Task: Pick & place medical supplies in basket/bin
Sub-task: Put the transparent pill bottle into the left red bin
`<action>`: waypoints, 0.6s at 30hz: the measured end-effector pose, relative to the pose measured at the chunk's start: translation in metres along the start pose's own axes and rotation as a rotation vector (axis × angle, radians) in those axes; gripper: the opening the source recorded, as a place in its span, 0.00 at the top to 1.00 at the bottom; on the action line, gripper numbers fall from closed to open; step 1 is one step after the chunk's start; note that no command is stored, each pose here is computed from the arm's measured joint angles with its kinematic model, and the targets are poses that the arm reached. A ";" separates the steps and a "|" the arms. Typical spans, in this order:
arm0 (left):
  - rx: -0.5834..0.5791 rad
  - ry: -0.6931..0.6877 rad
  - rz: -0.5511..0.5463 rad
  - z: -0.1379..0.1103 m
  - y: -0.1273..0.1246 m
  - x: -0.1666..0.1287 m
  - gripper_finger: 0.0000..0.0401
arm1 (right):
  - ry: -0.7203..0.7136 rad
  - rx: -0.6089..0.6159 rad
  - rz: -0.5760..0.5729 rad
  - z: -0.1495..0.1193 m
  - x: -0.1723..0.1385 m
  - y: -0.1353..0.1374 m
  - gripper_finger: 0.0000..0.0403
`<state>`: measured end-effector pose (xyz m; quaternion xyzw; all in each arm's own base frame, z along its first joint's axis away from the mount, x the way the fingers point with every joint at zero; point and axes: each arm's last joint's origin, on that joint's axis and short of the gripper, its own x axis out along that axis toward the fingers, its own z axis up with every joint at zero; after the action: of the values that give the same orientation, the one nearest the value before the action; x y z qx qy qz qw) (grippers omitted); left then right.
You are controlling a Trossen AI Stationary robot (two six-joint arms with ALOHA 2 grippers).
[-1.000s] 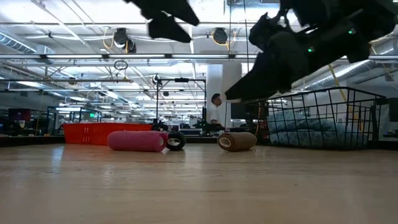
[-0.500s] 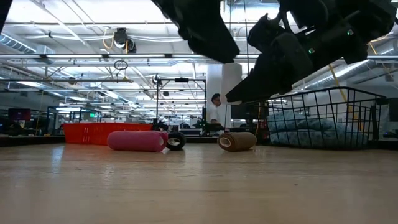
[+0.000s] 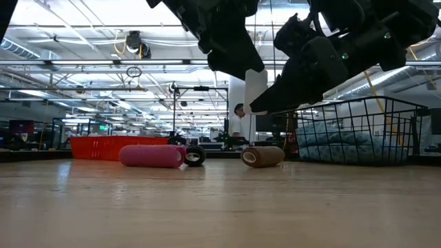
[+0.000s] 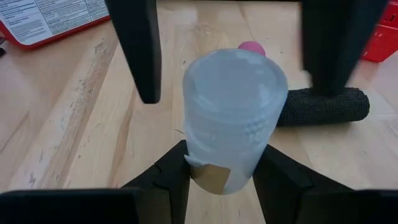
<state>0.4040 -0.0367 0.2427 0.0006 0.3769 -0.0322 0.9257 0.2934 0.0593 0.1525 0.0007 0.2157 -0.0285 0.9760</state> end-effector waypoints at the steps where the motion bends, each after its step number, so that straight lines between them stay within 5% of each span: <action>1: -0.004 -0.002 -0.008 0.000 0.000 0.001 0.39 | -0.001 0.000 0.000 0.000 0.000 0.000 0.67; 8: -0.024 0.008 -0.006 -0.003 0.000 0.008 0.55 | -0.008 -0.002 0.001 0.001 0.000 0.000 0.67; 18: 0.005 0.007 0.020 -0.004 0.000 0.012 0.65 | 0.001 0.000 -0.003 0.000 0.000 0.000 0.67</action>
<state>0.4095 -0.0374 0.2319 0.0070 0.3800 -0.0239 0.9247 0.2932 0.0591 0.1523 0.0005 0.2162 -0.0301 0.9759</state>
